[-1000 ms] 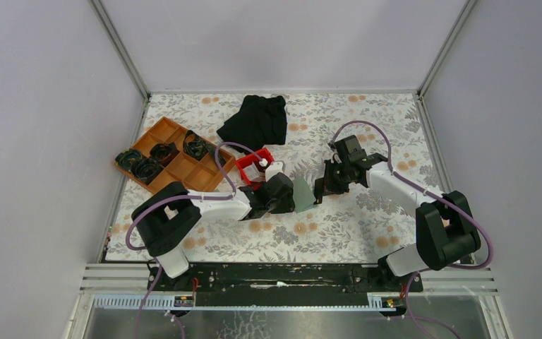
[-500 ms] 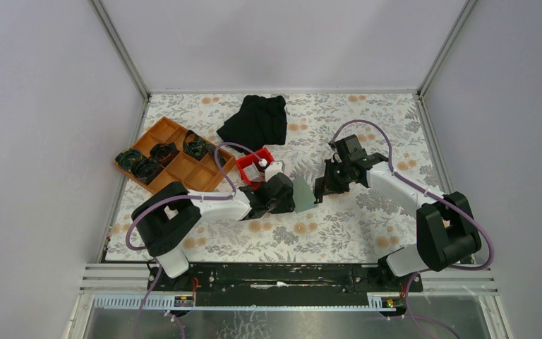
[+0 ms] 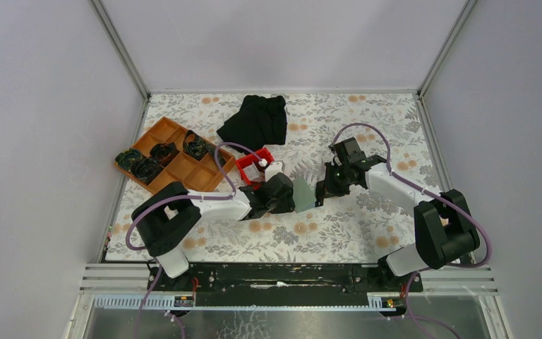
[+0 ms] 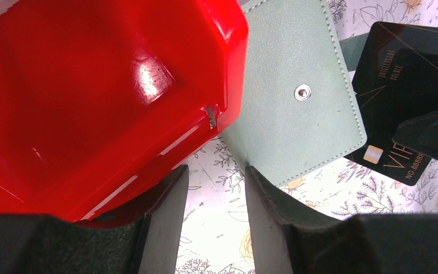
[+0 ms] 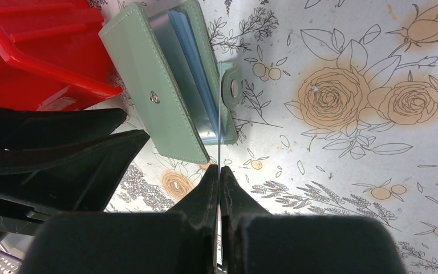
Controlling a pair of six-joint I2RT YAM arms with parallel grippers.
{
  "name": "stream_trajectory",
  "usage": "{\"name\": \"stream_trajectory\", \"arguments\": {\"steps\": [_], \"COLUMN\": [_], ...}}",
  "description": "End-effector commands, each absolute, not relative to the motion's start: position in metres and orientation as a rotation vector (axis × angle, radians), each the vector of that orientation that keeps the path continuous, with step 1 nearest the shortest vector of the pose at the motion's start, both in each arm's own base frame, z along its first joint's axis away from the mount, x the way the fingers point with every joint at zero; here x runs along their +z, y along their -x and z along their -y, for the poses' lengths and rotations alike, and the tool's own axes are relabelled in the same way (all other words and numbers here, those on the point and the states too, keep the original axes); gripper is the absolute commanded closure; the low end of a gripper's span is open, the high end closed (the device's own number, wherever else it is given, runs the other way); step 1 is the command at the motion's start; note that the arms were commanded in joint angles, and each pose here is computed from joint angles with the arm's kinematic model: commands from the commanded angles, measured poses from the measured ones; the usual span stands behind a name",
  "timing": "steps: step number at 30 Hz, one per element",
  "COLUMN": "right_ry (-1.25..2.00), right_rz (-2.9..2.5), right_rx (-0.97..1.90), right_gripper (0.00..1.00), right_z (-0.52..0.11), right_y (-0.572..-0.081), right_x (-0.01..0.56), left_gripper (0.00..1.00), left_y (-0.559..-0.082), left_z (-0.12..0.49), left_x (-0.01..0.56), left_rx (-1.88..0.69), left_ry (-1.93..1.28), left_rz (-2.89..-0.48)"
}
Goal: Put the credit cards into the card holder
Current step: Open the card holder at the center of the board.
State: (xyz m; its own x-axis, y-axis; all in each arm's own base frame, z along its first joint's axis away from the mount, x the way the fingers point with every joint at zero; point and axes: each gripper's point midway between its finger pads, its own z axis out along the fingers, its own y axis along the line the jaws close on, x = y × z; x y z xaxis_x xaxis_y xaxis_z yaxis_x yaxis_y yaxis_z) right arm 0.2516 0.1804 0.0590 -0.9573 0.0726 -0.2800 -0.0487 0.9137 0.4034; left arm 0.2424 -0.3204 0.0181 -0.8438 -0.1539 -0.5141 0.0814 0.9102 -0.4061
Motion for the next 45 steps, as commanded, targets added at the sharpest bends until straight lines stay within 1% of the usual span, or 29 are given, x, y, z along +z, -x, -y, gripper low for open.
{"name": "stream_trajectory", "arguments": {"steps": [1,27,45], "right_ry": [-0.013,-0.024,-0.055], "right_rz": [-2.759,-2.782,-2.739], "right_rx": [0.597,0.606,0.782], "right_gripper": [1.0,1.0,1.0], "right_z": [-0.182,-0.184,-0.202], "right_y": [-0.26,-0.256,-0.254], "right_x": [0.059,0.048,0.051], "left_gripper": [0.51,0.51,0.51], "left_y": [-0.221,-0.218,-0.215], "left_z": [0.285,0.283,0.278], "left_x": [-0.015,-0.019,-0.02], "left_rx": [-0.379,-0.378,-0.368], "left_ry": [0.032,0.017,0.018], "left_rz": [-2.634,-2.64,-2.644]}}
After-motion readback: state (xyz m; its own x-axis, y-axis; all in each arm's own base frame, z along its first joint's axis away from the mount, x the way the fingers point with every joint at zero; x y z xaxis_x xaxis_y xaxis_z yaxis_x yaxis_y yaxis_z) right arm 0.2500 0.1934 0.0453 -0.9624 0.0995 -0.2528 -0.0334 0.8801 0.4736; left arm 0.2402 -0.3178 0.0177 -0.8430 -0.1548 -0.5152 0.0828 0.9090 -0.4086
